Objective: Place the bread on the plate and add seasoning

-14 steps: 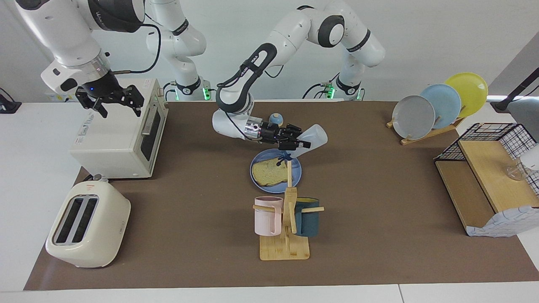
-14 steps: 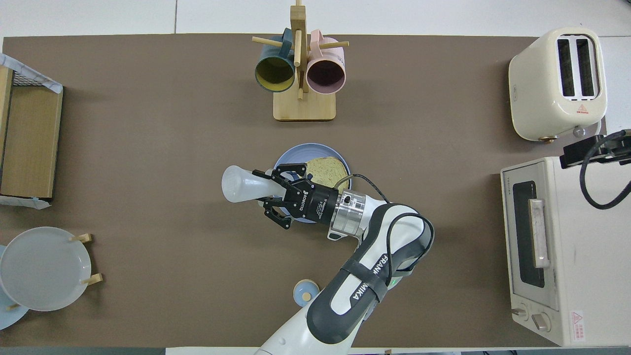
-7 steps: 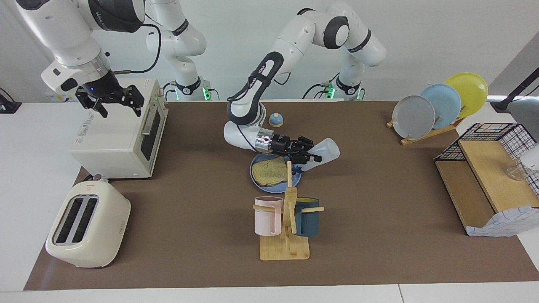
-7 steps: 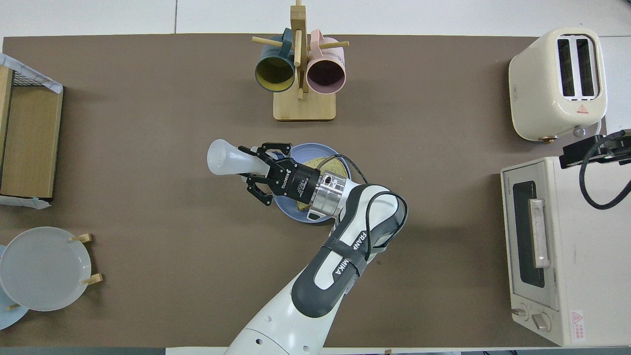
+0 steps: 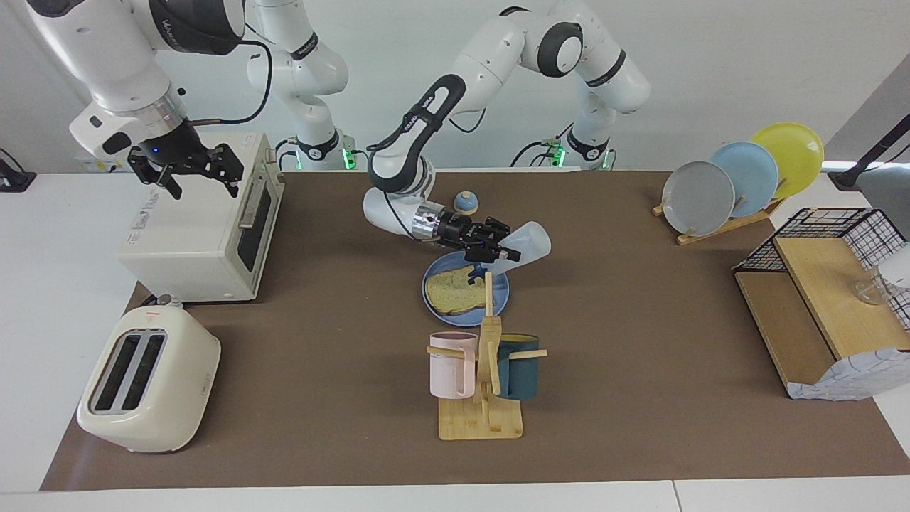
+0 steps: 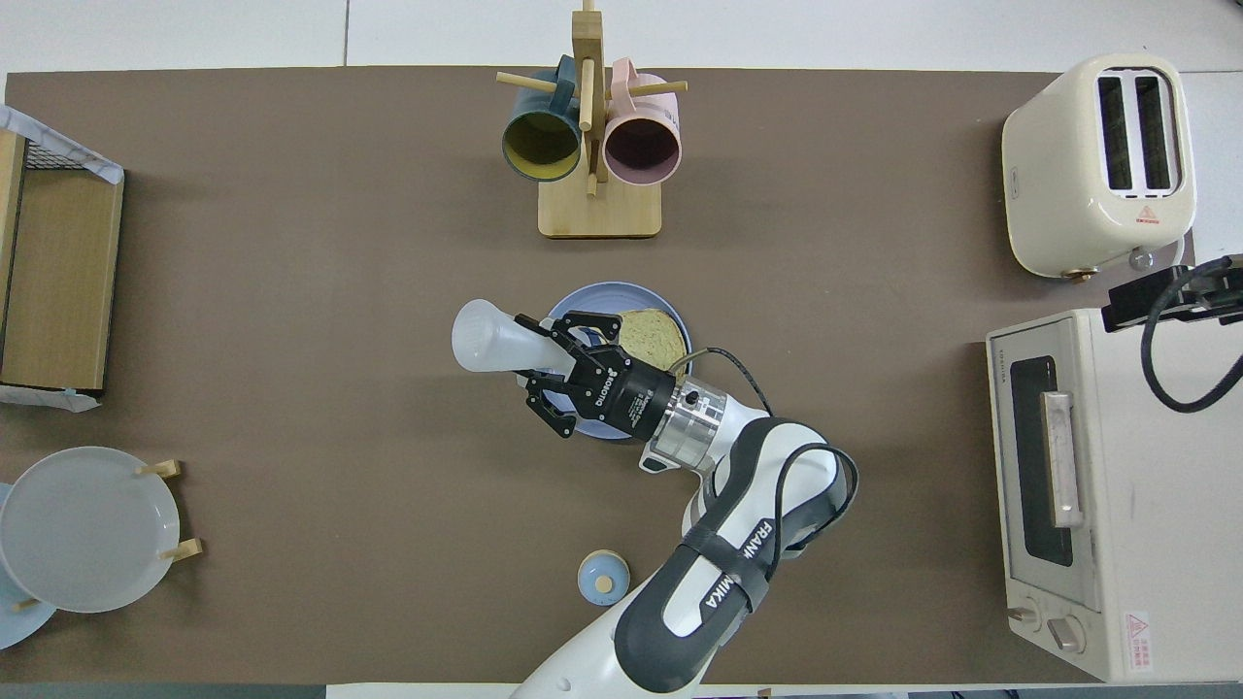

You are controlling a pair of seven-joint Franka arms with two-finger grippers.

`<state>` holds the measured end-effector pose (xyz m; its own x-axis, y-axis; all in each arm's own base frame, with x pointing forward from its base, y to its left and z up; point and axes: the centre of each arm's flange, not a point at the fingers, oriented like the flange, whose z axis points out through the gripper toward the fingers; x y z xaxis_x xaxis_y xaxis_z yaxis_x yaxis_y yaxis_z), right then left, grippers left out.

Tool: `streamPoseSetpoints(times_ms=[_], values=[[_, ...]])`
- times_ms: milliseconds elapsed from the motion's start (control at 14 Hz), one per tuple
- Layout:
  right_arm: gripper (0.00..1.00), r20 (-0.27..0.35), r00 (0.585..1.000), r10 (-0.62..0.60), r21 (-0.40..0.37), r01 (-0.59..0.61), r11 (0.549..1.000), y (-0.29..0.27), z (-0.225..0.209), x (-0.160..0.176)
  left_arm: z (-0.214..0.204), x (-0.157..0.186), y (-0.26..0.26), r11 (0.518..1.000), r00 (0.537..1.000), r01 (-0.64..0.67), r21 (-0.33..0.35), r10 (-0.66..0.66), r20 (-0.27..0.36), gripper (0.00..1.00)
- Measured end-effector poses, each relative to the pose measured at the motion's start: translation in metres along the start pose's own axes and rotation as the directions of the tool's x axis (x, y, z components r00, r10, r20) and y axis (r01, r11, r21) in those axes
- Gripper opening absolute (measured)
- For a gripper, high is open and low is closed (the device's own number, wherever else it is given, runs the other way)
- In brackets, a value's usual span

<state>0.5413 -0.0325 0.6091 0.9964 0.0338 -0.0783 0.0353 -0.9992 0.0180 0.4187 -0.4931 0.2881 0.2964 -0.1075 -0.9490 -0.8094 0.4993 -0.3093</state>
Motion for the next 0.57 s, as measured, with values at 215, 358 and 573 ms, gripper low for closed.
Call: streamPoseSetpoints(times_ms=[215, 358, 573], values=[[1.00, 0.000, 1.000, -0.003, 0.000, 0.003, 1.000, -0.001, 0.000, 0.000, 0.009, 0.001, -0.002, 1.000, 1.000, -0.003, -0.011, 0.003, 0.007, 0.45], [1.00, -0.001, 1.000, -0.003, 0.000, 0.003, 1.000, -0.002, 0.000, 0.000, 0.033, 0.007, -0.007, 0.999, 1.000, -0.009, -0.040, 0.009, 0.013, 0.45], [1.00, -0.008, 1.000, -0.003, -0.001, 0.003, 1.000, -0.002, -0.001, 0.001, 0.075, 0.018, -0.019, 0.996, 1.000, -0.014, -0.087, 0.015, 0.005, 0.45]])
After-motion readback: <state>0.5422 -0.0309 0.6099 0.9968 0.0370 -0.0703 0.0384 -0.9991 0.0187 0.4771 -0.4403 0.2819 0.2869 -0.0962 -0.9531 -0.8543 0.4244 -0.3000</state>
